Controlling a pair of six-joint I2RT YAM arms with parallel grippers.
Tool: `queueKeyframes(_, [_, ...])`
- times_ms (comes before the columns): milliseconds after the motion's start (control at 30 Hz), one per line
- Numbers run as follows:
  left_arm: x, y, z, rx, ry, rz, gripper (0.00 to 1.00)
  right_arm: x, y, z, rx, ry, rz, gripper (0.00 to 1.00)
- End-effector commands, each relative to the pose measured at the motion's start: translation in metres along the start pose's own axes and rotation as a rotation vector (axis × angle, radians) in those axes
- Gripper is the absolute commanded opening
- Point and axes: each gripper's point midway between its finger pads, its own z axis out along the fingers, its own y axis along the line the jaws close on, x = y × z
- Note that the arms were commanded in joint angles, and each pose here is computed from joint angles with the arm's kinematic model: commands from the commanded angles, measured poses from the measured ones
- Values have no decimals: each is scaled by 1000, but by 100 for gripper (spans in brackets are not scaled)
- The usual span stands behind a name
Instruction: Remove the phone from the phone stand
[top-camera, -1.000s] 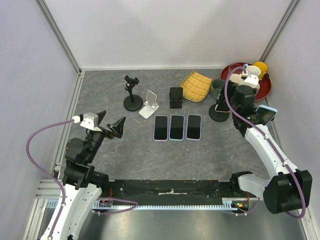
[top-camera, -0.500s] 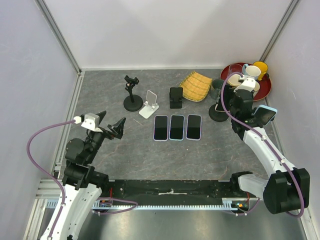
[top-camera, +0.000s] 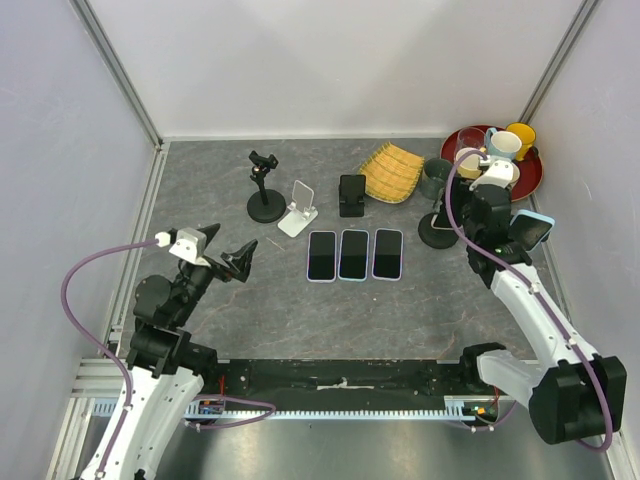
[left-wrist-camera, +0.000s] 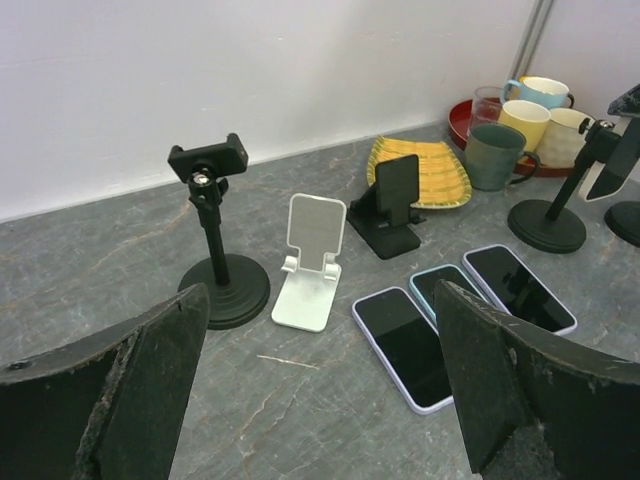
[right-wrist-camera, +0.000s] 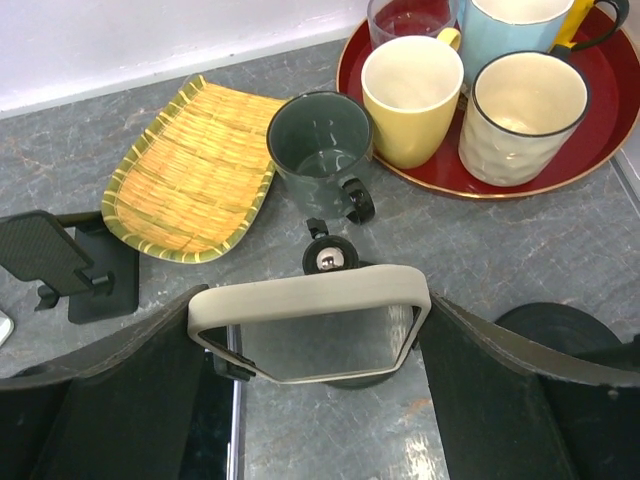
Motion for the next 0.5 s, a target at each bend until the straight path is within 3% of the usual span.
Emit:
queueKeyframes(0, [-1,-10,3,72,-12,49,100,-61,11,-23,-63,-190,44,8])
queueKeyframes(167, [5,-16,6,106,10,49,100,-69,16,-33,-84,-207,47,0])
queueKeyframes(467, [6,-25,9,160,11,52,100,-80,36,-65,-165,-220,32,0])
